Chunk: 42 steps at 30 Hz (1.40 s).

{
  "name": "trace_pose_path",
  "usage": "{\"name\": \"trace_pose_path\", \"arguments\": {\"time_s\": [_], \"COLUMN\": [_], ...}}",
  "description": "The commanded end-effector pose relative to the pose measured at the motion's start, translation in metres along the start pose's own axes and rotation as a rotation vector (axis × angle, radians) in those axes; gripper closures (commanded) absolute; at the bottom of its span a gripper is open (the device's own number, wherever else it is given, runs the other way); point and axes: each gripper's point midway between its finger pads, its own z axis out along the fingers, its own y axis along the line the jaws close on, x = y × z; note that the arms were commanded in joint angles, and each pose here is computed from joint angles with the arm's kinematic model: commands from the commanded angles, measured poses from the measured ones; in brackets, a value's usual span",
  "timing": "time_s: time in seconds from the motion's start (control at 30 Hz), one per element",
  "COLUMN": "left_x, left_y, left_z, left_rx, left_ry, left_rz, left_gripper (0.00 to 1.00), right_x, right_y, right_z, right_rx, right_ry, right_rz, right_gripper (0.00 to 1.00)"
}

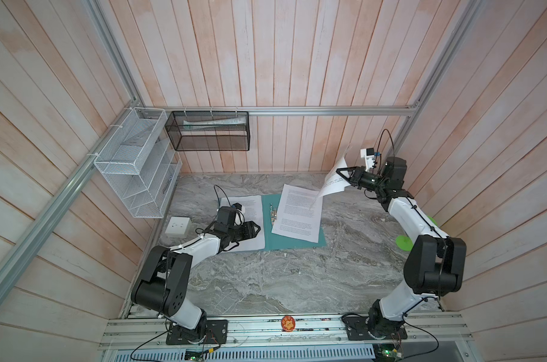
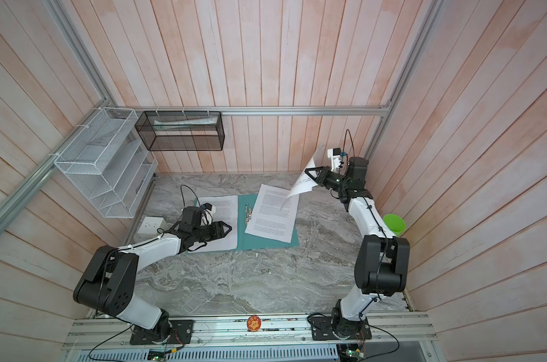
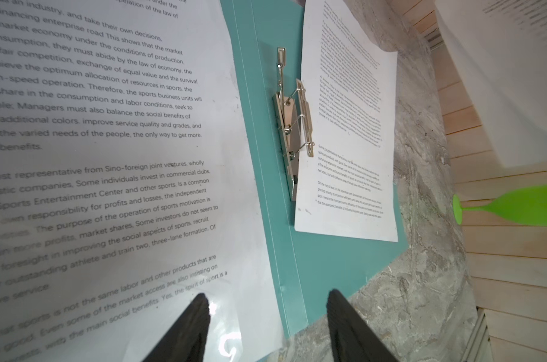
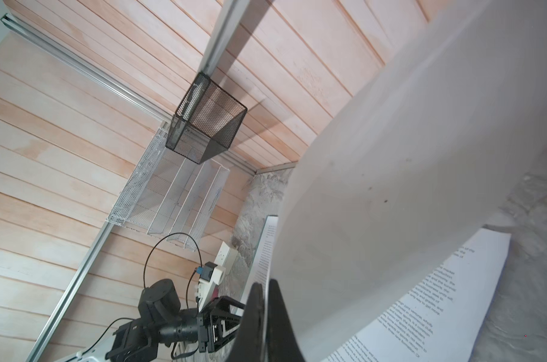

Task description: Put the files into the folder

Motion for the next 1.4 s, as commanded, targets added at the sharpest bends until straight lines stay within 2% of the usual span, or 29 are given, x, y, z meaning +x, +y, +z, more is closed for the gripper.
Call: {"name": "trace_pose_path", "arguments": {"time_s": [0.0,0.1,0.2,0.4,0.57,0.83,1.1,1.2,1.3,1.37], "left_x": [-0.003,-0.005,-0.006,-0.005,-0.001,0.002,0.003,0.003,0.005,0.006], "left_y": [0.001,-0.001,-0.001,0.0,0.001,0.004,0.005,0.006,0.007,0.008], "left_z": [-0.002,-0.001,-0.001,-0.002,-0.002,-0.003,-0.001,-0.001,0.0,0.001], "left_rx": [-0.003,0.006,0.005,0.0,-0.002,-0.014,-0.015,-0.021,-0.021,-0.02], "left_ry": [-0.027,-0.026,-0.028,-0.024,-0.013,-0.014,-0.007,-0.007,-0.001,0.0], "left_rz": [0.004,0.004,0.007,0.008,0.002,-0.001,-0.003,-0.003,-0.009,-0.014], "left_gripper": [0.38,0.38,0.38,0.38,0.38,0.38,0.38,0.38,0.38,0.38], "right_x": [-0.02,-0.007,0.019,0.104,0.155,0.195,0.215,0.223,0.229,0.235], "right_y": [0.033,0.04,0.025,-0.045,-0.098,-0.112,-0.12,-0.126,-0.128,-0.127], "right_z": [-0.011,-0.008,0.003,0.029,0.028,0.036,0.044,0.048,0.053,0.059], "right_rx": [-0.003,-0.035,0.01,0.13,0.271,0.369,0.397,0.449,0.483,0.491], "right_ry": [-0.106,-0.136,-0.169,-0.184,-0.192,-0.105,-0.033,-0.006,0.012,0.031], "right_rz": [-0.031,0.015,0.091,0.345,0.448,0.407,0.387,0.366,0.358,0.35], "right_gripper": [1.0,1.0,1.0,1.0,1.0,1.0,1.0,1.0,0.84,0.8]}}
